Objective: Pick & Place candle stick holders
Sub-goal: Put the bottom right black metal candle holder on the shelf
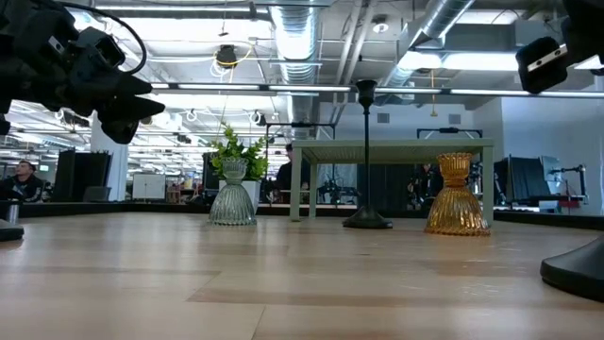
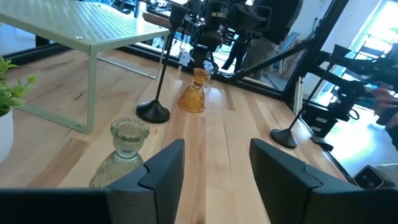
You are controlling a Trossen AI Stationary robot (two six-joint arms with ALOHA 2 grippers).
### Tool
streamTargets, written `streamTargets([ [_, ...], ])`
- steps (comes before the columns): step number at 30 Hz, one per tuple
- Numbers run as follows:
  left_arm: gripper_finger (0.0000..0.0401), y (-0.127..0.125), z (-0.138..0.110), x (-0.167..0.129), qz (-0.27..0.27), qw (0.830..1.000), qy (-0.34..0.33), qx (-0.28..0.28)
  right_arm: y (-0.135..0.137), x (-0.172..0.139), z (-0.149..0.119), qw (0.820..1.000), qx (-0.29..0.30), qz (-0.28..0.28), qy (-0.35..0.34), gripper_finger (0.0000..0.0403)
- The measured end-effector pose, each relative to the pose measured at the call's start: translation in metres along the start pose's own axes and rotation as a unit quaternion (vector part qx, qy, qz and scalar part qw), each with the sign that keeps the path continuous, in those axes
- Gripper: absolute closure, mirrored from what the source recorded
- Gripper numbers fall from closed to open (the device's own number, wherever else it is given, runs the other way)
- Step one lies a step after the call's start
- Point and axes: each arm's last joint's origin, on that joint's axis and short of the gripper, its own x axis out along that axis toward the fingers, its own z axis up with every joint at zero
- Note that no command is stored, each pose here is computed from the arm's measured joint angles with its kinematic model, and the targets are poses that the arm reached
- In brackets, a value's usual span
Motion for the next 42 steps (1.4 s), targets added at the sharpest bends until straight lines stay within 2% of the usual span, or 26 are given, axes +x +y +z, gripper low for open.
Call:
streamTargets([
  [33,0.0219,-0.0005,0.002,0.0,-0.002,1.0,-0.01,0.002,0.0001,-0.0001,0.0004,1.0,0.0,0.0,-0.001,0.0403],
  [42,0.0219,-0.0005,0.002,0.0,-0.002,1.0,-0.01,0.002,0.0001,-0.0001,0.0004,1.0,-0.021,0.0,-0.001,0.0403],
])
